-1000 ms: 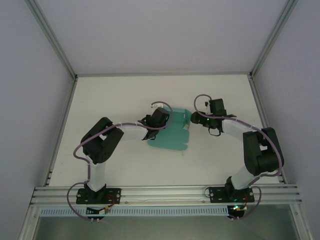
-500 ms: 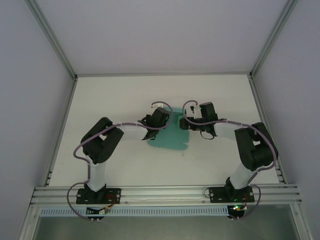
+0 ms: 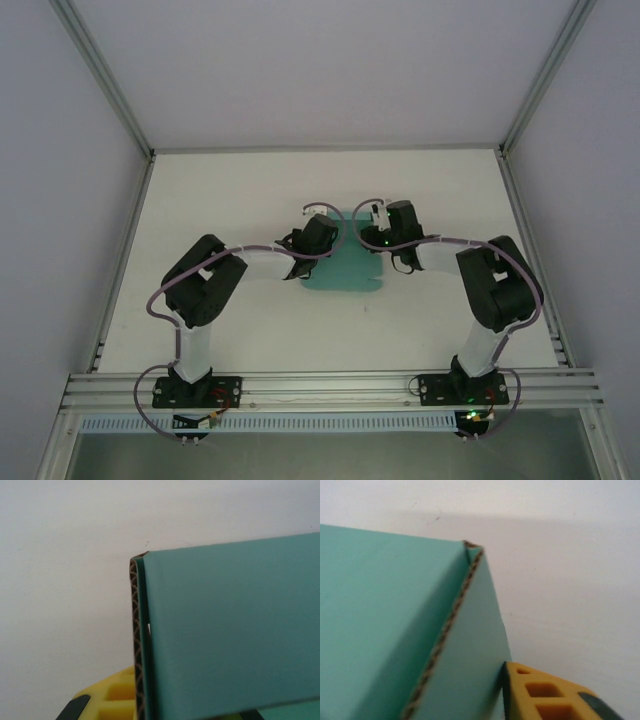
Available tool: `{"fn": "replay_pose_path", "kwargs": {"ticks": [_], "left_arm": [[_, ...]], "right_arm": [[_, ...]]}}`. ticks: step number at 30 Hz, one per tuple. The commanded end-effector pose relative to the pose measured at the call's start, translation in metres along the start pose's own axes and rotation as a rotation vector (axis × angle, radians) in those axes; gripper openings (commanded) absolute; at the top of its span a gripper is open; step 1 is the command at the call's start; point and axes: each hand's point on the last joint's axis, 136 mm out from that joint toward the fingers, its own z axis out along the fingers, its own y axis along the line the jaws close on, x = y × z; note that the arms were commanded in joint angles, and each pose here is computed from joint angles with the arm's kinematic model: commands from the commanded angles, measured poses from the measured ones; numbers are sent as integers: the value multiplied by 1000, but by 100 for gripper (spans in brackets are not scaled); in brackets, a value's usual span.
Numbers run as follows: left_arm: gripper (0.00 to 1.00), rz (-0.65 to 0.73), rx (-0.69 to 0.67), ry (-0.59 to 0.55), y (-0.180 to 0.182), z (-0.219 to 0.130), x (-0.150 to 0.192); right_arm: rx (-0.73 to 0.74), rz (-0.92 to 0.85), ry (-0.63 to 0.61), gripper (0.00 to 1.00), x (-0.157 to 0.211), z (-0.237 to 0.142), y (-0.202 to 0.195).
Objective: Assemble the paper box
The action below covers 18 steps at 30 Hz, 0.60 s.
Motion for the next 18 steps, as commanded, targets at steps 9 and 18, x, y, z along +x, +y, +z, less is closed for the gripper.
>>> {"fn": "replay_pose_path", "kwargs": {"ticks": [9,18], "left_arm": [[0,99,-26,226,4,4,65],[0,41,-11,237,1,1,68]], "right_arm": [[563,63,-25,2,-10,0,-40],[736,315,-111,0,2,-10,-63]]}}
